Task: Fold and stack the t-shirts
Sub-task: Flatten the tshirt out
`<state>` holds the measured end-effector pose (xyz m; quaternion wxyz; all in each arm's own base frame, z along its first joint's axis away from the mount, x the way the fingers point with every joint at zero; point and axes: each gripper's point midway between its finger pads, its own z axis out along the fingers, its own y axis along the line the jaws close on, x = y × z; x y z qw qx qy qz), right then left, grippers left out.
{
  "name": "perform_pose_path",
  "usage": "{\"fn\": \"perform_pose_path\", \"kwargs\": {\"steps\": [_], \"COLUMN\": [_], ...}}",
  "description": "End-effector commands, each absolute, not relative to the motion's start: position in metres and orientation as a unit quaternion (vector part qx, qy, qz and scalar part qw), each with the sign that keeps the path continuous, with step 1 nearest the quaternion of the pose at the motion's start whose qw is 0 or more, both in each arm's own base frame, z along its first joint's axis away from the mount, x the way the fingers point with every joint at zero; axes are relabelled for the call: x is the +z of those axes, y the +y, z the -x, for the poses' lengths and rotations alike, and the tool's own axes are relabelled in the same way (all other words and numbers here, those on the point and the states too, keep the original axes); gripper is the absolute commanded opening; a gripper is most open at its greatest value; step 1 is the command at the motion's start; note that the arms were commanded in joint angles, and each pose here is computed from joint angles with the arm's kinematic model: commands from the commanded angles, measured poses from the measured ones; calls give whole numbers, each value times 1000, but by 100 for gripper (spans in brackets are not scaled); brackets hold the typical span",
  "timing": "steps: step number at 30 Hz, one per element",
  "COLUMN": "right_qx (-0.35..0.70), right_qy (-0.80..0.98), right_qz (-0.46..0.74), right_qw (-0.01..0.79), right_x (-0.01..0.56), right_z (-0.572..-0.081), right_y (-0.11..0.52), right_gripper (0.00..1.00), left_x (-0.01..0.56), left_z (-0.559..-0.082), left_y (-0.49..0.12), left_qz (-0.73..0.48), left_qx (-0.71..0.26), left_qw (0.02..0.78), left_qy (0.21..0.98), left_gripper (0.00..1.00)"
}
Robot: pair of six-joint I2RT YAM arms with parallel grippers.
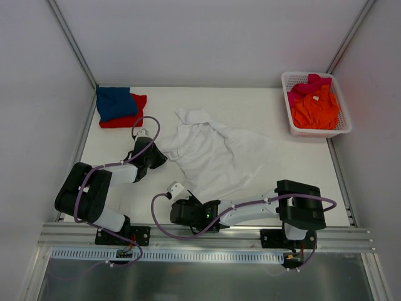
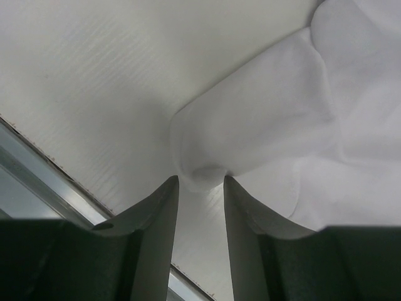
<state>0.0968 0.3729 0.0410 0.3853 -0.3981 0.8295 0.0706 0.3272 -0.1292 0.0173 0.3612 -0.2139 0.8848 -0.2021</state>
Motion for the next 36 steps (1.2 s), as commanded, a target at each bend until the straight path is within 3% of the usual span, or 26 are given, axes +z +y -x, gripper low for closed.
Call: {"fn": "perform_pose_path", "kwargs": {"steps": [1,14,36], "right_qx": [78,95,74], "right_qy": [832,828,826], "right_qz": [393,398,404], "right_qw": [384,383,385], "right_x": [41,48,41], "right_z": [-93,-78,-95], "right_y": [381,394,384], "right_gripper": [38,37,38], "left_x": [-7,-6,-5], "left_z": [-308,-306,-307], "left_y": [-121,-120,-119], "left_qz": [204,204,202], "left_qx": [-173,-174,-175], "left_qw": [320,320,321], "left_qy": [909,909,908], "left_gripper": [0,0,0]}}
